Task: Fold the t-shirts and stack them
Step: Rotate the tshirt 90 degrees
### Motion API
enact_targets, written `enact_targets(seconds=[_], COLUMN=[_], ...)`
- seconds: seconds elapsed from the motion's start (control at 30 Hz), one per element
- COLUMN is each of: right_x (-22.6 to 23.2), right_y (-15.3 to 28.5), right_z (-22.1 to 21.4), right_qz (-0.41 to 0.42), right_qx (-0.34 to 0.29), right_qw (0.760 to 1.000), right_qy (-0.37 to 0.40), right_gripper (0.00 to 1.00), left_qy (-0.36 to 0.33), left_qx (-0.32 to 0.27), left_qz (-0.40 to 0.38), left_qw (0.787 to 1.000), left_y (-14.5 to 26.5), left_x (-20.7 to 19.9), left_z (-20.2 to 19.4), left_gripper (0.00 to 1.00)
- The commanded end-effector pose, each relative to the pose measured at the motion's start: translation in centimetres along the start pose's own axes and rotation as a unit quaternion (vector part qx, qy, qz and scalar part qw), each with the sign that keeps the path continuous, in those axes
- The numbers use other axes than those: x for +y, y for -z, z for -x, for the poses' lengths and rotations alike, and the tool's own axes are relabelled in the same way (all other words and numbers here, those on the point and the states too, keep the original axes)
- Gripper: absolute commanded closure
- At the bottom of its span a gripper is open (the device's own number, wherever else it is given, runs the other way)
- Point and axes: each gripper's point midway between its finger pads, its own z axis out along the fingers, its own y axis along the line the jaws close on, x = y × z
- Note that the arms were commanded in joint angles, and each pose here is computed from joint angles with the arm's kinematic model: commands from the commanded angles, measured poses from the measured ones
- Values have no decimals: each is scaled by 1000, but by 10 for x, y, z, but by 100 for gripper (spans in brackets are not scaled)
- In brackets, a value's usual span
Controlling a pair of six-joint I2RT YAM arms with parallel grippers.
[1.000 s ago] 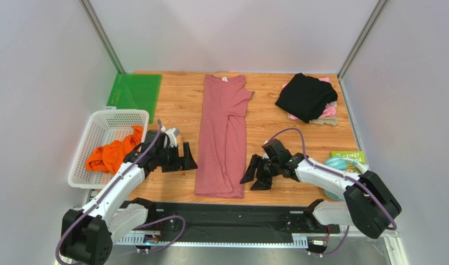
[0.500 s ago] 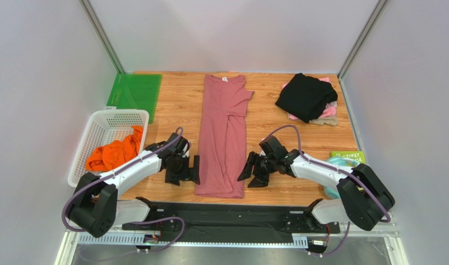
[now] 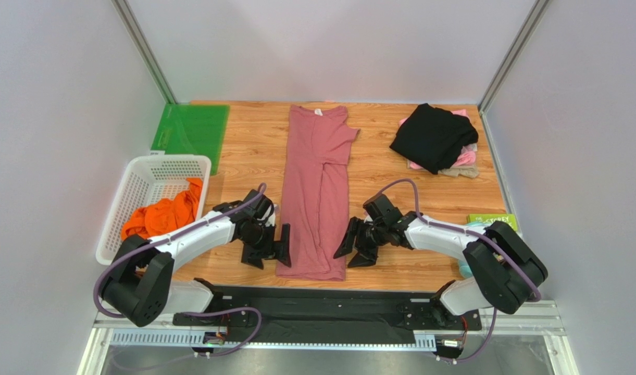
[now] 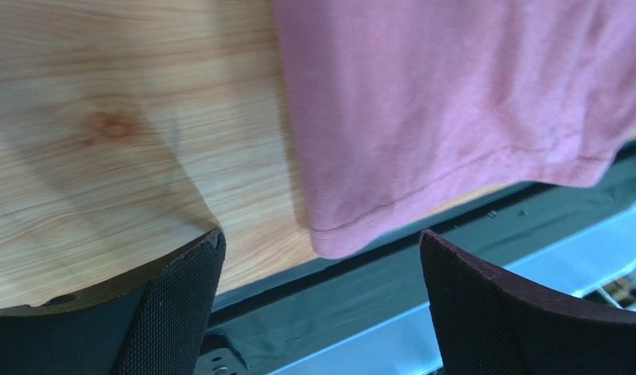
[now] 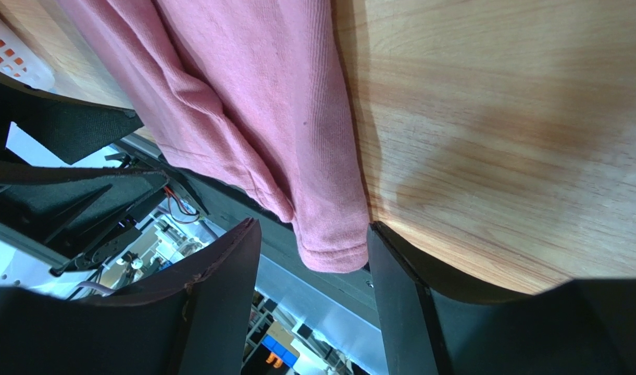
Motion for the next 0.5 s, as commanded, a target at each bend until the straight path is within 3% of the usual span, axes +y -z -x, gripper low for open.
enact_targets(seconds=[0.0,0.3,0.47], right_x=[19,13,7], right_y=[1,-6,-11], right_z=[0,-9,-10], right_qz=[21,18,15], right_qx=[1,4,10], right_qw=[1000,1000,1000], right_qy=[16,11,7], right_gripper=[42,43,44], left_qy=[-7,-5,-3], left_qx=[16,12,28], left_qz=[-65,-57,-68], left_qw=[998,998,997], left_y=[3,3,0], left_x=[-27,-24,-25], left_z=[1,1,-6], left_gripper=[3,0,22])
